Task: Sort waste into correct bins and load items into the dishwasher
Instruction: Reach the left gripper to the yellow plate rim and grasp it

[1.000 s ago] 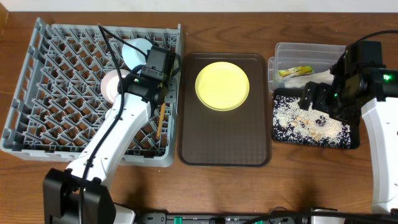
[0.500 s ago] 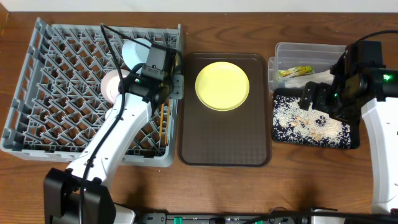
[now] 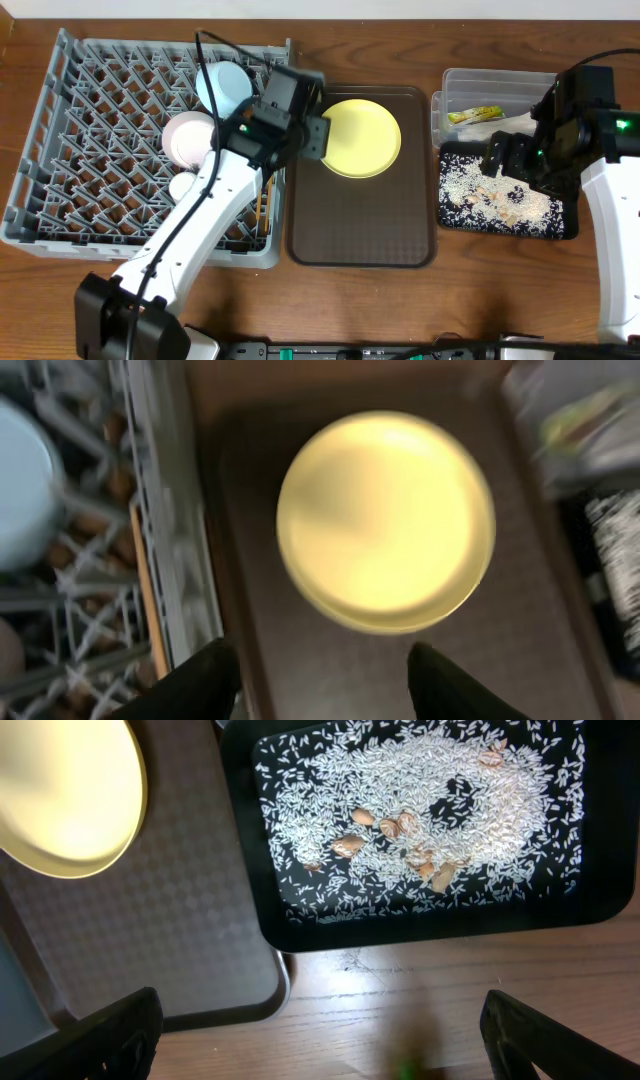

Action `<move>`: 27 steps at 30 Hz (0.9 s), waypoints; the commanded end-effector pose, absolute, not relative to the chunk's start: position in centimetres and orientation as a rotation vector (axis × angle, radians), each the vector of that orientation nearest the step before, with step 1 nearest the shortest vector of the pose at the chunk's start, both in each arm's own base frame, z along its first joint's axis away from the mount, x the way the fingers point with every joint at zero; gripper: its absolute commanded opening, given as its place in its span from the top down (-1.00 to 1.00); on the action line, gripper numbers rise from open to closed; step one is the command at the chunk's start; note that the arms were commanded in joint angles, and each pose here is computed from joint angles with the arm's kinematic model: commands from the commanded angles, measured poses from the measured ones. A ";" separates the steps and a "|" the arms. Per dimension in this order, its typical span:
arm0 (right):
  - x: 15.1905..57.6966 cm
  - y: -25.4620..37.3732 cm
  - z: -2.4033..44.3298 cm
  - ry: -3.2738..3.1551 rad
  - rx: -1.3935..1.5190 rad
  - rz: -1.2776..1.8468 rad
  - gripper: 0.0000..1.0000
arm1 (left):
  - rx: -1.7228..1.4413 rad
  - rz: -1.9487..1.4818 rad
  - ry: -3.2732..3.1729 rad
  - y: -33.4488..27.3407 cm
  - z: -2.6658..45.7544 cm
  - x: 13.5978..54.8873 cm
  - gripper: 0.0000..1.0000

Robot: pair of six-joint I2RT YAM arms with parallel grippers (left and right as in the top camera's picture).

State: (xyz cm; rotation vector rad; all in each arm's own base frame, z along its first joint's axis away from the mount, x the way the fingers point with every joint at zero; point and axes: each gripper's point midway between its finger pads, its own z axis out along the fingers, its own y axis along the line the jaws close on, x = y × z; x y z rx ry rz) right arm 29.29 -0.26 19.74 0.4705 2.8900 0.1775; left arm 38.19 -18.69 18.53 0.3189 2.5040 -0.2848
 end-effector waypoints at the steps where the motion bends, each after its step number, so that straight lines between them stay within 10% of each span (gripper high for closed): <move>1: 29.3 -0.5 19.8 2.888 0.462 0.167 -0.99 | 0.315 -0.309 2.448 -19.4 20.8 39.4 -0.18; 27: 29.2 -0.5 19.8 2.892 0.462 0.167 -0.99 | 1.037 -0.197 2.588 -31.1 2.7 34.9 -0.30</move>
